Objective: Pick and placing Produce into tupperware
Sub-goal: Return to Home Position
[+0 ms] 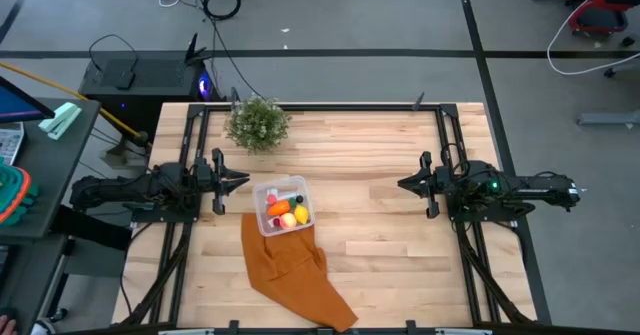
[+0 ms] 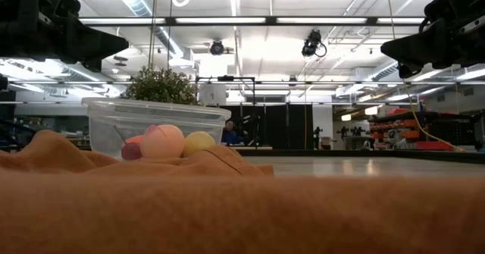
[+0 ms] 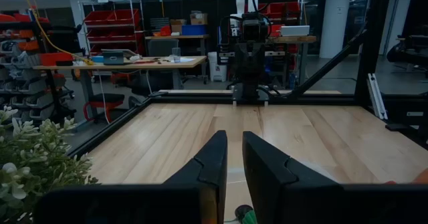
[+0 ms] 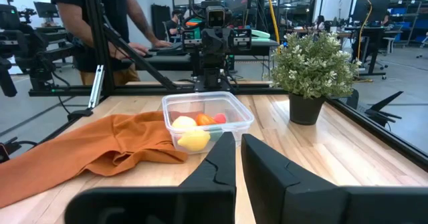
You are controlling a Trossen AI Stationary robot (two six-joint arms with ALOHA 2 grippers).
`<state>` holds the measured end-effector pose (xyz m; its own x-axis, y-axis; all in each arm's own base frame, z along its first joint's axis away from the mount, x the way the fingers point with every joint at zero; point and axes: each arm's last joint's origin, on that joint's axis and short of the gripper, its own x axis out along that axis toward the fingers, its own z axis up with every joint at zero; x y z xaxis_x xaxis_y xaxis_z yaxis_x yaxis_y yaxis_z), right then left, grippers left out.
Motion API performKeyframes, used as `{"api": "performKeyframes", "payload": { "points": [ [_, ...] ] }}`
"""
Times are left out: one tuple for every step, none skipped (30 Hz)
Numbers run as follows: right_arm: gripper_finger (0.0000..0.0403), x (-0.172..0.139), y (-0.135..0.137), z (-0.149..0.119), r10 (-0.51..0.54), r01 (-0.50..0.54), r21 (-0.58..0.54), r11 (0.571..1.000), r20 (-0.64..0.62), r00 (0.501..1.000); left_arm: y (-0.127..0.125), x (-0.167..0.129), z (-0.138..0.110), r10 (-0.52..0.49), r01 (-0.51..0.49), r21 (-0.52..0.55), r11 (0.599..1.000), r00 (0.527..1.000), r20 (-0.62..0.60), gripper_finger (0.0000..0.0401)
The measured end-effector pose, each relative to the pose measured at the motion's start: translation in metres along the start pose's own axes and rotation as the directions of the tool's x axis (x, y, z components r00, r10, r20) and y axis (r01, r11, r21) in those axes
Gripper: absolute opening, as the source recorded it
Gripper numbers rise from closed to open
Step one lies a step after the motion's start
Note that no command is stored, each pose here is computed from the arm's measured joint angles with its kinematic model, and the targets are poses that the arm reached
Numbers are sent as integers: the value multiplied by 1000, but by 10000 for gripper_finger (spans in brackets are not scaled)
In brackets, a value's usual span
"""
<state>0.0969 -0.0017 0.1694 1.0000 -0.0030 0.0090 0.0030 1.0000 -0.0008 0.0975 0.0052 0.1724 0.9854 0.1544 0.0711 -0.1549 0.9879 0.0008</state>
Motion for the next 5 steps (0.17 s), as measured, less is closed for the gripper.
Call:
{"api": "performKeyframes", "payload": {
  "points": [
    [0,0,0,0,0,0,0,1000,0,1000,0,0,0,1,-1,0,1000,1000,0,54],
    [0,0,0,0,0,0,0,1000,0,1000,0,0,0,0,0,0,1000,1000,0,53],
    [0,0,0,0,0,0,0,1000,0,1000,0,0,0,0,0,0,1000,1000,0,52],
    [0,0,0,0,0,0,0,1000,0,1000,0,0,0,0,0,0,1000,1000,0,50],
    [0,0,0,0,0,0,0,1000,0,1000,0,0,0,0,0,0,1000,1000,0,49]
  ]
}}
